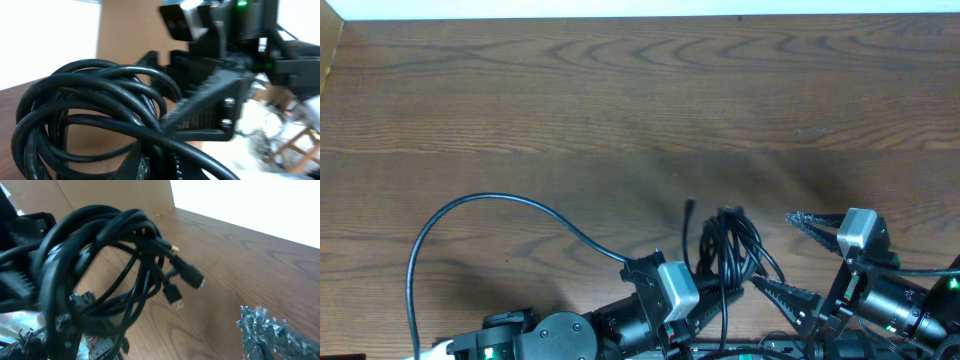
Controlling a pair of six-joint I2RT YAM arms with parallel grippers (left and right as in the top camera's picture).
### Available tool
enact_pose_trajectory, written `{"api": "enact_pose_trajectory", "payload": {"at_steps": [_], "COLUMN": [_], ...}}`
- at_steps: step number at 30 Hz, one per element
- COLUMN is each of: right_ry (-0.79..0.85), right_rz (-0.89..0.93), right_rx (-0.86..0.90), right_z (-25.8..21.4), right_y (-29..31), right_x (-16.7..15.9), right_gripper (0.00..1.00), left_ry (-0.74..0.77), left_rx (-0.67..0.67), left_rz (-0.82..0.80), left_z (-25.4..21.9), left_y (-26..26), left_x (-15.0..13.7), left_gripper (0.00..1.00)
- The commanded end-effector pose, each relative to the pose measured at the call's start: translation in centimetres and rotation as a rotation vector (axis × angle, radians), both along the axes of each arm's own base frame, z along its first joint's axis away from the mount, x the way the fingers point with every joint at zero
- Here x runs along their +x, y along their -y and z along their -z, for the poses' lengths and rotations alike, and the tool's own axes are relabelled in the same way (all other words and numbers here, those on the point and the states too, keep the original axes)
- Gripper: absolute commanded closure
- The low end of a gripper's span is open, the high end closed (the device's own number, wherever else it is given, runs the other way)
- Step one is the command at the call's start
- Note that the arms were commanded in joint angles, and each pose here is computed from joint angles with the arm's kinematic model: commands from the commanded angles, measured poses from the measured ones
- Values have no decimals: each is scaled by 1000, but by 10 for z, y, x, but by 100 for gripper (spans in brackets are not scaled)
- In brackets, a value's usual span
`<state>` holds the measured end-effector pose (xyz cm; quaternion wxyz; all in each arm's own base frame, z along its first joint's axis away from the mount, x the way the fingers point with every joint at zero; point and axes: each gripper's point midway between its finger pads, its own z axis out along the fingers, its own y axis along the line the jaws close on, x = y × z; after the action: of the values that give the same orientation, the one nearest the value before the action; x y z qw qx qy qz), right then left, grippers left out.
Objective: Untangle cables
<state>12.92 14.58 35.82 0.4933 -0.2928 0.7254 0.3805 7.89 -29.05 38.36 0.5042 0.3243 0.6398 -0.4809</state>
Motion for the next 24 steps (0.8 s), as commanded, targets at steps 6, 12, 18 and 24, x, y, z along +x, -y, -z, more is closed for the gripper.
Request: {"api": "enact_pose_trajectory", "payload": {"at_steps": [6, 12, 18, 24], "right_ry": [-27, -24, -31, -159], "right_rz": [145, 163, 163, 193], "right_rx": [-24, -15, -15, 62], "right_z": [3, 0, 0, 1], "right_y": [15, 16, 16, 15], "right_x": [18, 21, 25, 40], "right_gripper": [1, 1, 1, 1], "left_ry": [53, 46, 6, 0], "left_rx": [9, 6, -9, -49], "left_rz": [-92, 51, 175, 357], "left_z": [-8, -8, -8, -16], "left_y": [-14, -17, -38, -55], "left_x": [27, 32, 47, 51], "left_gripper": [92, 93, 92, 93]}}
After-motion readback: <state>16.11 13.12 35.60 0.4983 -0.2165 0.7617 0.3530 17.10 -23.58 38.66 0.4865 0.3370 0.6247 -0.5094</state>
